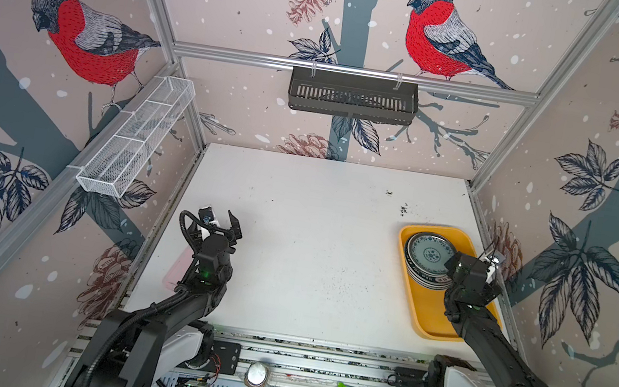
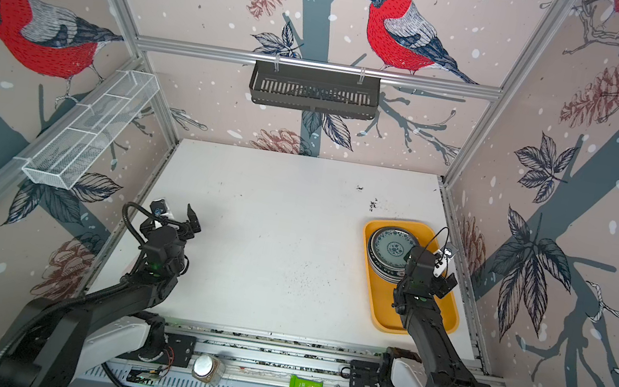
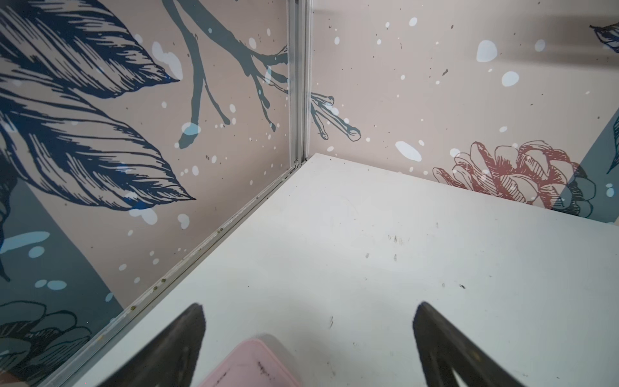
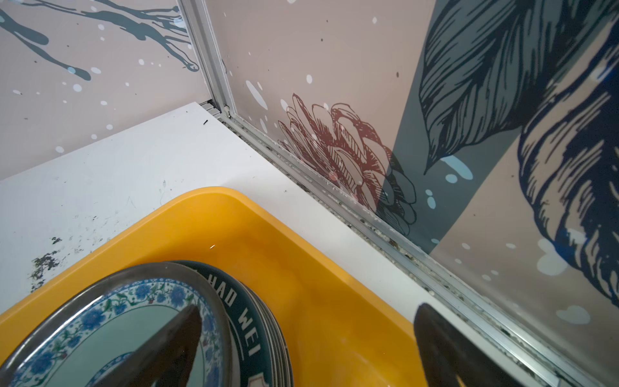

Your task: Place the plates into the plastic bin on the countertop

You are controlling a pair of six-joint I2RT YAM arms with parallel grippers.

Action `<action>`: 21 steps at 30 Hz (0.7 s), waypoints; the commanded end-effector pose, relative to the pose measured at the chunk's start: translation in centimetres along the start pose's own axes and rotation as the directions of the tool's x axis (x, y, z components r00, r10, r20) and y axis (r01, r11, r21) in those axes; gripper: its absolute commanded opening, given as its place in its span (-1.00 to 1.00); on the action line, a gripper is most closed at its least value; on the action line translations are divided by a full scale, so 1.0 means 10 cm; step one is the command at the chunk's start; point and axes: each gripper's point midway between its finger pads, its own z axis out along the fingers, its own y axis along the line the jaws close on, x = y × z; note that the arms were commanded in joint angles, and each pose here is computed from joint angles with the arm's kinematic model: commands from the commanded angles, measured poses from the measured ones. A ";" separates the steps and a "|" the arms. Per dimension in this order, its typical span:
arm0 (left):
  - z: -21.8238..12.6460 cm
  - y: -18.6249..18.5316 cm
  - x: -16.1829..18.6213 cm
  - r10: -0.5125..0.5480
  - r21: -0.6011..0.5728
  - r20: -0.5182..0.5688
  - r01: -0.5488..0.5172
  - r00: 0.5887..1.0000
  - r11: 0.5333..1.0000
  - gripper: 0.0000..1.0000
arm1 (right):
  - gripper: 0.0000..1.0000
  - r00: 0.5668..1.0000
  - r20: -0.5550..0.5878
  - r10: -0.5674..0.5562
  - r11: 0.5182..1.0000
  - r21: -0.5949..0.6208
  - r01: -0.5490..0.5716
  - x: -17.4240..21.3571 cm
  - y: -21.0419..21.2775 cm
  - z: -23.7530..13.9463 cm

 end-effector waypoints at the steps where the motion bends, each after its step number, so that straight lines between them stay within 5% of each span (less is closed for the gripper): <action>1: -0.02 -0.01 -0.31 -0.043 0.017 0.147 0.041 0.988 0.999 0.93 | 0.99 0.991 0.131 0.007 1.000 -0.009 -0.006 -0.22 0.06 -0.05; 5: 0.04 -0.06 -0.09 0.012 0.032 0.091 -0.015 0.996 0.999 0.93 | 0.99 0.979 0.204 -0.010 0.997 -0.071 0.025 -0.23 0.20 -0.13; 21: 0.17 -0.21 0.07 0.018 0.115 0.149 -0.035 0.989 0.993 0.93 | 0.99 0.948 0.318 -0.009 0.975 -0.207 0.079 -0.17 0.45 -0.18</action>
